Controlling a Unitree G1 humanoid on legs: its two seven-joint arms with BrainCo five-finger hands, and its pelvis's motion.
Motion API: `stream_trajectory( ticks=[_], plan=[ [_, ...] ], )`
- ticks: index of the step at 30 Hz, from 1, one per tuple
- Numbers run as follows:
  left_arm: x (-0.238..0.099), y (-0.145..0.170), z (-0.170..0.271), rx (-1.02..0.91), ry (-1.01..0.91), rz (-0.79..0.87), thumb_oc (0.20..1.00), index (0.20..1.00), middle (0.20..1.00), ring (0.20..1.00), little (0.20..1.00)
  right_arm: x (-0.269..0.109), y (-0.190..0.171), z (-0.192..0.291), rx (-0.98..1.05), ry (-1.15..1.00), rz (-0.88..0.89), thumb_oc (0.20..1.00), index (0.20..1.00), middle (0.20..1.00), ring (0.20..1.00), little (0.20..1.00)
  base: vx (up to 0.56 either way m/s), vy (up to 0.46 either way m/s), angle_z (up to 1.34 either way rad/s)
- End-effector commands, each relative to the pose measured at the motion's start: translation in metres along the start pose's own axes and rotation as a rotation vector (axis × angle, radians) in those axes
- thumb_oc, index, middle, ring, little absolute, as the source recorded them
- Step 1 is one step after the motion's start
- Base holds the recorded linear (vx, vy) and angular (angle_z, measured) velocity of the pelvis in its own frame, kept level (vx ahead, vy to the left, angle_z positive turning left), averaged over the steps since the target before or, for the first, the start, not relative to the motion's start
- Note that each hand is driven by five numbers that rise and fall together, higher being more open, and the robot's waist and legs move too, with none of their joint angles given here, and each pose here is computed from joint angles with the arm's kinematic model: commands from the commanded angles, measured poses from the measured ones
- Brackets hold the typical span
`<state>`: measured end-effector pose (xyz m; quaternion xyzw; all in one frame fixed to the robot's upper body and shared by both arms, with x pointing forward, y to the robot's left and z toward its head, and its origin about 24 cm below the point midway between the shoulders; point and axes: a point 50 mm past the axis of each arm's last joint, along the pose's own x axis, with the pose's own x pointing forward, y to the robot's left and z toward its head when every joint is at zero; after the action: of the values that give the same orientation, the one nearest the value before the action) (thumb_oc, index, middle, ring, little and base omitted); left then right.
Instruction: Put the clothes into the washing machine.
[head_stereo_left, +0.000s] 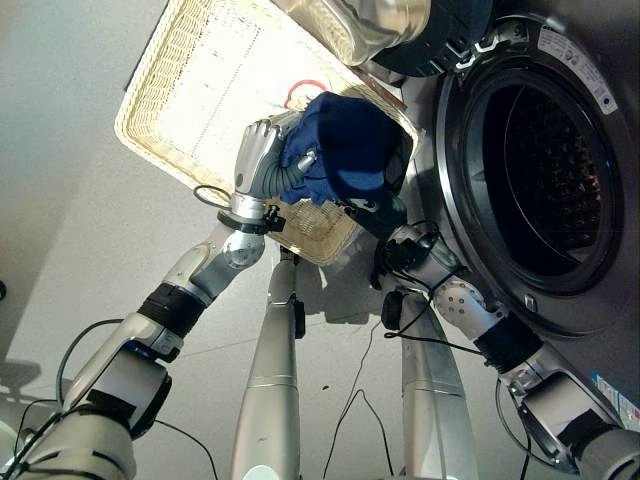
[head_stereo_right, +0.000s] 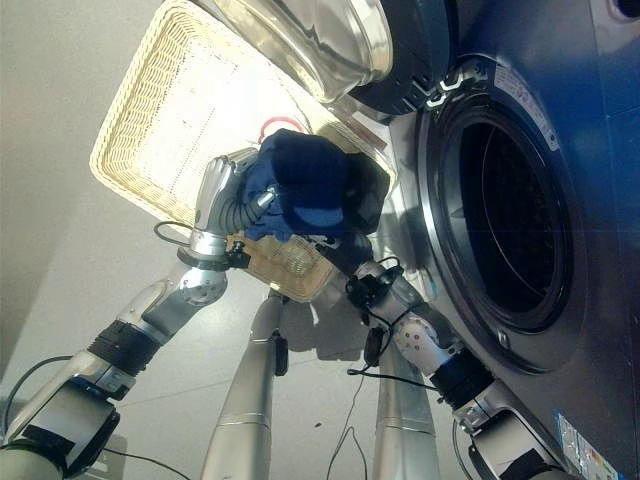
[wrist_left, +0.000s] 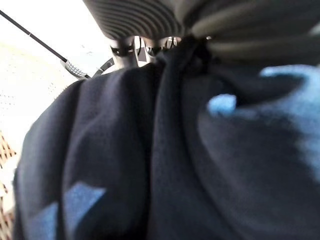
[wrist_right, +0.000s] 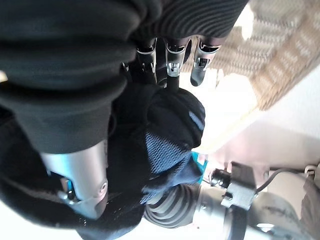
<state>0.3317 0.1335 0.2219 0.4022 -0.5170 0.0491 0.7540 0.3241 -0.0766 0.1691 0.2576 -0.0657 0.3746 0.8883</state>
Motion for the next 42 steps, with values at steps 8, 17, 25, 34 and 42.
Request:
stream_trajectory(
  ticks=[8,17,25,34,42],
  plan=[
    [0.02,-0.006,0.037,0.03,-0.257,-0.101,0.2,0.2,0.2,0.2,0.2,0.007,0.034,0.014,0.192,-0.101,0.202,1.0,1.0,1.0,1.0,1.0,0.01,-0.002,0.02],
    [0.019,-0.01,0.036,0.064,-0.274,-0.173,0.2,0.2,0.2,0.2,0.2,0.005,0.031,0.028,0.279,-0.209,0.217,1.0,1.0,1.0,1.0,1.0,0.0,0.0,0.0],
    [0.015,-0.012,0.037,0.053,-0.275,-0.196,0.2,0.2,0.2,0.2,0.2,0.0,0.027,0.036,0.255,-0.282,0.203,0.2,0.2,0.2,0.2,0.2,0.0,0.0,0.0],
    [0.016,-0.014,0.035,0.074,-0.238,-0.214,1.0,1.0,1.0,1.0,1.0,0.0,0.029,0.04,0.22,-0.312,0.2,0.2,0.2,0.2,0.2,0.2,0.0,0.0,0.0],
    [0.015,-0.01,0.025,0.138,-0.171,-0.107,1.0,1.0,1.0,1.0,1.0,0.001,0.028,0.041,0.231,-0.323,0.193,0.2,0.2,0.2,0.2,0.2,0.0,0.0,0.0]
  ],
)
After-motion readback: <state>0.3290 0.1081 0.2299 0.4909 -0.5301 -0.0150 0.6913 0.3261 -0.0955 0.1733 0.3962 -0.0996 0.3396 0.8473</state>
